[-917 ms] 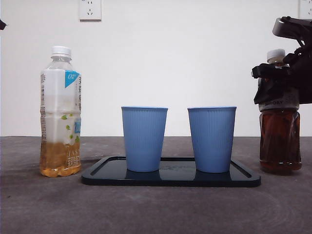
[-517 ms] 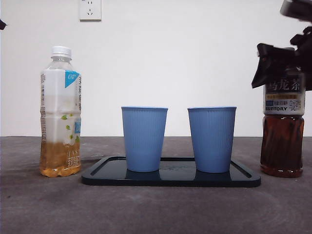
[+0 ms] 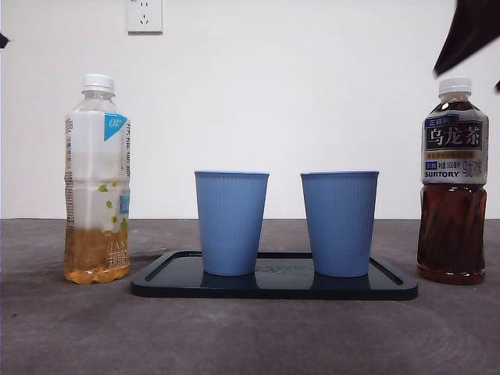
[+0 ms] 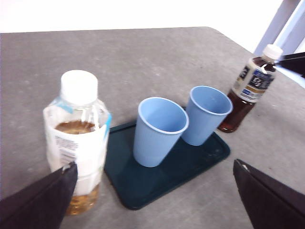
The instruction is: Pour the drink into the cup
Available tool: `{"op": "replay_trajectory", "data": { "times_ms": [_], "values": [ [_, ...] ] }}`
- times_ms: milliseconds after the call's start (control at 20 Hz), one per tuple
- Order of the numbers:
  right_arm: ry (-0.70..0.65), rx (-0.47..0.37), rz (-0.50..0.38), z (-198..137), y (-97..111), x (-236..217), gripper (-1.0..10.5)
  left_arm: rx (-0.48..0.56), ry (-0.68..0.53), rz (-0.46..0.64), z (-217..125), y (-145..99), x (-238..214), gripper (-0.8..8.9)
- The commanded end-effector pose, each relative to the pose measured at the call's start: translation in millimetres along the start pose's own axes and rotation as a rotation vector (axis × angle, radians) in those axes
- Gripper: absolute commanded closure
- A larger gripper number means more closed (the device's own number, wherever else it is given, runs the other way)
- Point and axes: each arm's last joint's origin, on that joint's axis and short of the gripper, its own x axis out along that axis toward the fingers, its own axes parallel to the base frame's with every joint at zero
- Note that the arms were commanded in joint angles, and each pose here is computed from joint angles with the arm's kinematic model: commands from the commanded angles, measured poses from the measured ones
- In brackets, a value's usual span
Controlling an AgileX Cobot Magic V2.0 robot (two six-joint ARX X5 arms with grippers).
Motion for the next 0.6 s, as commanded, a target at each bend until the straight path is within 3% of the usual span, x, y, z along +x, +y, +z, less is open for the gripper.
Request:
{"op": "replay_trajectory", "data": {
  "times_ms": [50, 250, 600],
  "values": [
    [0.065, 0.023, 0.016, 8, 6, -24, 5.1, 0.015, -0.009, 0.061, 5, 1, 0, 2.86],
    [0.1, 0.023, 0.042, 15, 14, -57, 5.1, 0.023, 0.017, 0.14, 2, 5, 3, 2.86],
    [0.035, 0.013, 0.06, 11, 20, -94, 5.1, -0.004, 0.08, 0.149, -9, 19, 31, 2.86]
  ]
}}
